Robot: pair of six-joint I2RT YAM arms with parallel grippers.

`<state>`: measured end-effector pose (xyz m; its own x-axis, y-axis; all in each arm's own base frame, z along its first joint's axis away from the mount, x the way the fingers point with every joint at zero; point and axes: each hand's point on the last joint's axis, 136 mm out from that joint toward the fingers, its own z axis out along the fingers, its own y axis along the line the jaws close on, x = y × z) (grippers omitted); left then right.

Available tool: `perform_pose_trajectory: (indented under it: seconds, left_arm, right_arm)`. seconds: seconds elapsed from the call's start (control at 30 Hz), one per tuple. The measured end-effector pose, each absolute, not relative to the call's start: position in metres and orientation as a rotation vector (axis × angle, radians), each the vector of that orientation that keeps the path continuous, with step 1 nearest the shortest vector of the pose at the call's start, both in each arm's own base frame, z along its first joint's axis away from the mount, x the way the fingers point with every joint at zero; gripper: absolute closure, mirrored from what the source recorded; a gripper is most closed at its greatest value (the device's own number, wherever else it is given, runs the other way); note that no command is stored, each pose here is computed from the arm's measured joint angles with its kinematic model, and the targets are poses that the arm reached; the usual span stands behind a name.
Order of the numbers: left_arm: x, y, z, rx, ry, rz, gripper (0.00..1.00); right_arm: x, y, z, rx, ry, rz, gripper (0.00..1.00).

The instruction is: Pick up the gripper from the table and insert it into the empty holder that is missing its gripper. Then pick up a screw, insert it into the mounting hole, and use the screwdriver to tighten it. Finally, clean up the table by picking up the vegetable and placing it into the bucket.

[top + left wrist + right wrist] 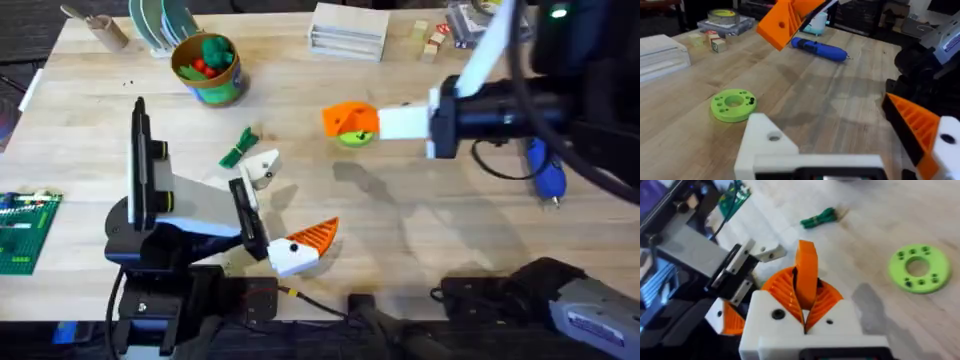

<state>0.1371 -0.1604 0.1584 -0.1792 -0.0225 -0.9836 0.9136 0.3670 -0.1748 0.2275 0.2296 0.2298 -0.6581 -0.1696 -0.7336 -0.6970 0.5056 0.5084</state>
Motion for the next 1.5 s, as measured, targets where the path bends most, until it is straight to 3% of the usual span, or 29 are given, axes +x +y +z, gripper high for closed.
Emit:
perform_pose_trajectory:
  seconds: [0.6,1.5]
  left_arm:
    - [0.136,-0.161,0.158,0.845,1.502,-1.050,0.008]
    - [0.138,-0.160,0.158,0.845,1.499,-1.033,0.008]
  right_arm:
    - [0.197,0.275,0.180,-0.793,2.296,1.797,0.991]
    - [0.220,0.297,0.167,-0.801,2.183,2.102,0.991]
